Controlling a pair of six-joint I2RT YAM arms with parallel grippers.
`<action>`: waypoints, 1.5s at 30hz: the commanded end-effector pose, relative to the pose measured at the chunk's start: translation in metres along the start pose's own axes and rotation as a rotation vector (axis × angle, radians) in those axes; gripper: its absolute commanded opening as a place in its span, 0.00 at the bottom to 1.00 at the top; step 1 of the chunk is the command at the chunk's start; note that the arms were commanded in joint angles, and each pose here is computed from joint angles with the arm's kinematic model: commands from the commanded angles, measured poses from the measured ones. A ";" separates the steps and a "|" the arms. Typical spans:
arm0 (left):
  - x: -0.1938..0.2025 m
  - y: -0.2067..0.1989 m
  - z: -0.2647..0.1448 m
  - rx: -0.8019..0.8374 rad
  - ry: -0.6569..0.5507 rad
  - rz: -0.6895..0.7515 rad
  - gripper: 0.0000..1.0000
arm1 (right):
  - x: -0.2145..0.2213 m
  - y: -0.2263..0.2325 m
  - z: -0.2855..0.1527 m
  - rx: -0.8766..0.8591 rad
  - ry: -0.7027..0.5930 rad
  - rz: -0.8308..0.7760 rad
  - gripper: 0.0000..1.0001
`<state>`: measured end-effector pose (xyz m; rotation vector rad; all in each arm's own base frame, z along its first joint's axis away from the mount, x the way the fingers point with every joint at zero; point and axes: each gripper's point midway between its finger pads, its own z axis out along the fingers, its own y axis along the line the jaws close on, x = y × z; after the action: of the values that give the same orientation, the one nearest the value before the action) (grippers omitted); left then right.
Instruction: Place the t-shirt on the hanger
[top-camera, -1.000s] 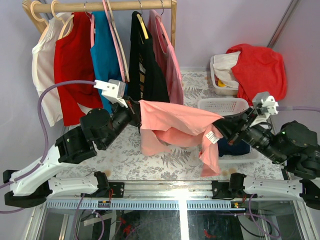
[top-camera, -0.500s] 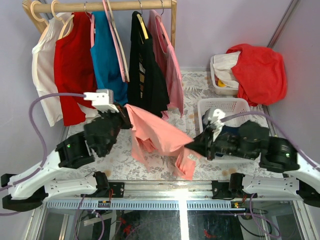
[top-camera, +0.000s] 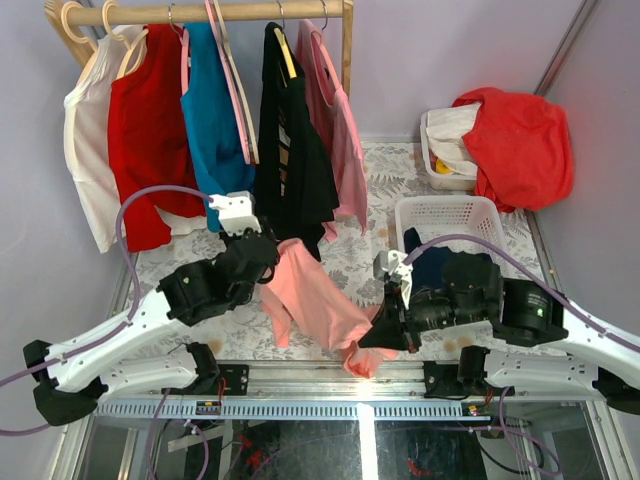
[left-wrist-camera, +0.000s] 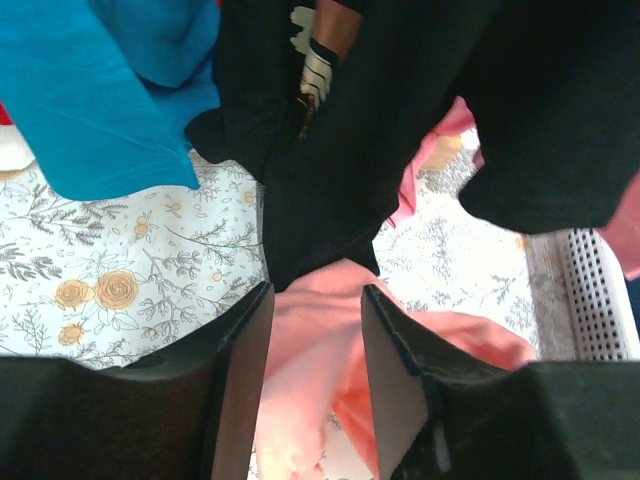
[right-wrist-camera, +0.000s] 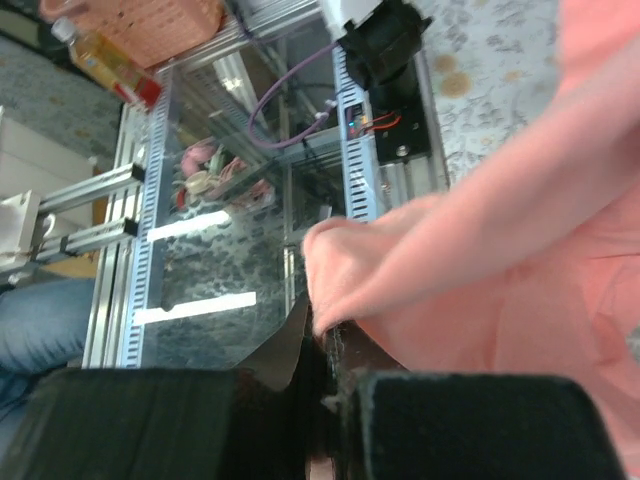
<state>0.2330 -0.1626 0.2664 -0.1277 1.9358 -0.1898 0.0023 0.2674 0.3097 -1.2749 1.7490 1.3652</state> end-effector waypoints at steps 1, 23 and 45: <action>0.004 0.013 0.010 -0.043 0.035 -0.012 0.48 | -0.017 -0.020 -0.007 0.181 0.012 0.059 0.00; 0.048 -0.104 -0.085 0.871 0.196 -0.016 0.70 | -0.013 -0.113 -0.008 0.535 0.107 0.162 0.00; 0.099 -0.151 -0.076 0.814 0.224 0.116 0.21 | -0.021 -0.116 -0.002 0.486 0.081 0.171 0.00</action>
<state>0.1096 -0.3159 0.2138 0.6190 1.9981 -0.9709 0.1189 0.2632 0.2529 -0.9334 2.2287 0.8067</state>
